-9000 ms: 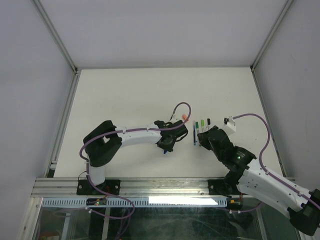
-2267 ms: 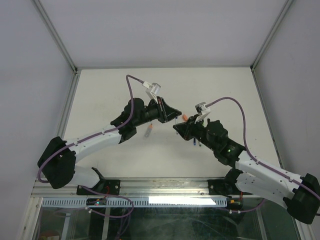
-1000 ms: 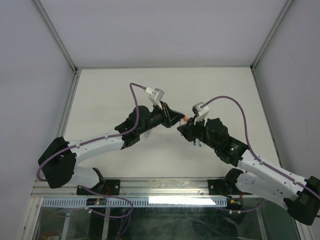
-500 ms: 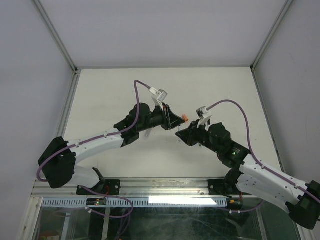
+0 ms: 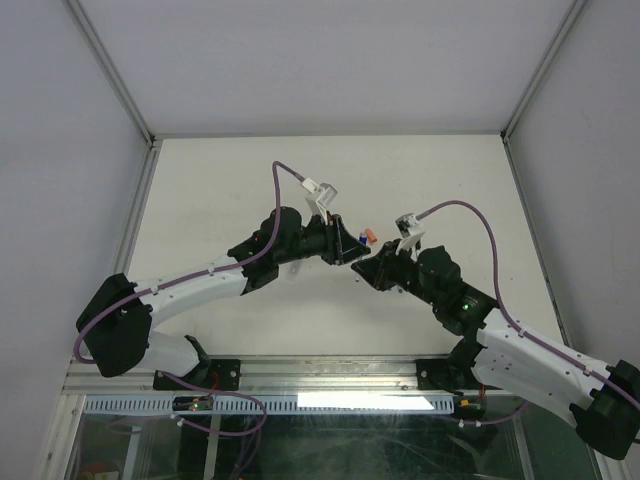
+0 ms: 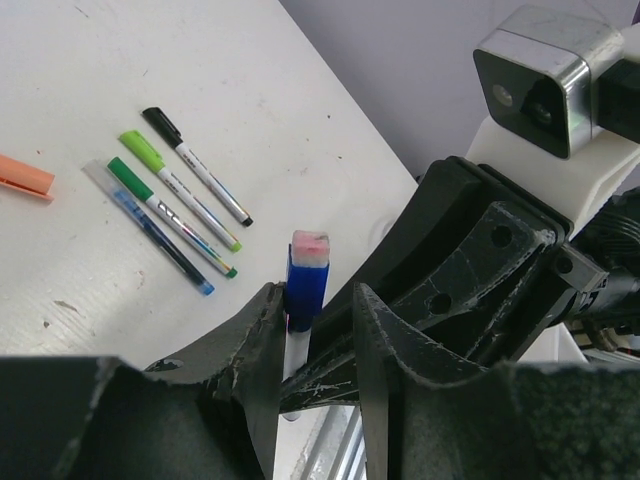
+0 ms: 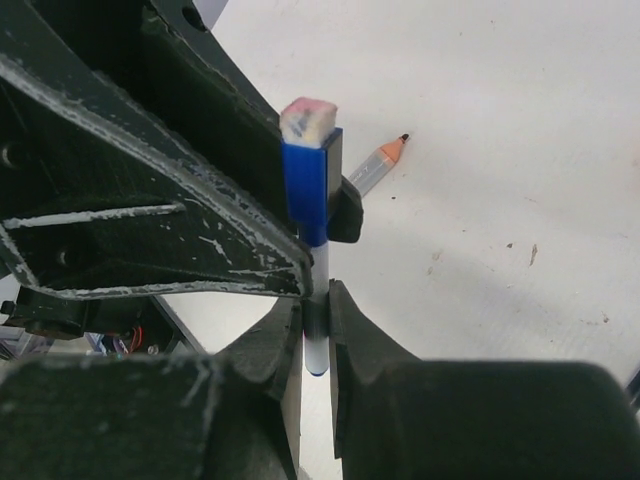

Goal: Insert the pens into the pen caps
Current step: Press the pen cap onto the pen, then place the pen at the center of the board.

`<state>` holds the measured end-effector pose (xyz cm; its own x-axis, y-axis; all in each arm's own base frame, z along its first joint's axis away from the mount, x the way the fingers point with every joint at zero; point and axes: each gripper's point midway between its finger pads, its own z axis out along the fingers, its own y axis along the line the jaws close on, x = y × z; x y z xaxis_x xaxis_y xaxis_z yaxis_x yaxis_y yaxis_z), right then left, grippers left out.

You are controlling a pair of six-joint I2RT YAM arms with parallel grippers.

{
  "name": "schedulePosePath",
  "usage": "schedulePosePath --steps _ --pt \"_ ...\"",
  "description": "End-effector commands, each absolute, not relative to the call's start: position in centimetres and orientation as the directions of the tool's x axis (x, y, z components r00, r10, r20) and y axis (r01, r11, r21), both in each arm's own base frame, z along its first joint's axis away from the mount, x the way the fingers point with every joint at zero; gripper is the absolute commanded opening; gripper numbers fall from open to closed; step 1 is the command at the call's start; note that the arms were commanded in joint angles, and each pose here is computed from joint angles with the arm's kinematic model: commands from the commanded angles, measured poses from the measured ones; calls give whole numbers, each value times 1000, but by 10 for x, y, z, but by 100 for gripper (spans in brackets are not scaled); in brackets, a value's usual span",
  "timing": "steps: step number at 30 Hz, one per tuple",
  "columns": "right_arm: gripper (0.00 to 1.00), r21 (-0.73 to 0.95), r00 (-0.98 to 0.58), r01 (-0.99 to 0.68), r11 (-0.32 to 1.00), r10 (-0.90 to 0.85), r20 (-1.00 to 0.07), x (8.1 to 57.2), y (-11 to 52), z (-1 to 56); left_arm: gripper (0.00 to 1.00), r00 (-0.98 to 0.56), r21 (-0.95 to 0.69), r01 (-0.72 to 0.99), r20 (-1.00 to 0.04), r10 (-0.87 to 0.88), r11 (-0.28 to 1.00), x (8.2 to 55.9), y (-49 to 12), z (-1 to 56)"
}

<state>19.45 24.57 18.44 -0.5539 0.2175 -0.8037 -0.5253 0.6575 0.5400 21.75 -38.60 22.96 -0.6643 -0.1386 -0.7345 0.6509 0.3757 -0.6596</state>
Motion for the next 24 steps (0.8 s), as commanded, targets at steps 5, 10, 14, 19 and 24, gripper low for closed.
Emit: schedulePosePath --steps 5,10,14,19,24 --pt "0 531 -566 -301 792 299 -768 215 212 165 33 -641 -661 680 -746 -179 319 224 -366 262" --pt "0 438 -628 -133 889 266 -731 221 192 141 34 -619 -633 648 -762 -191 424 253 -334 255" --pt "0 324 -705 -107 940 158 -691 222 190 123 35 -617 -615 607 -764 -189 504 273 -309 245" --pt "0 214 -776 -86 973 69 -626 227 193 111 36 -620 -606 563 -759 -197 561 284 -286 234" --pt "0 167 -810 -74 983 38 -585 240 200 99 38 -621 -587 495 -755 -212 641 293 -265 221"
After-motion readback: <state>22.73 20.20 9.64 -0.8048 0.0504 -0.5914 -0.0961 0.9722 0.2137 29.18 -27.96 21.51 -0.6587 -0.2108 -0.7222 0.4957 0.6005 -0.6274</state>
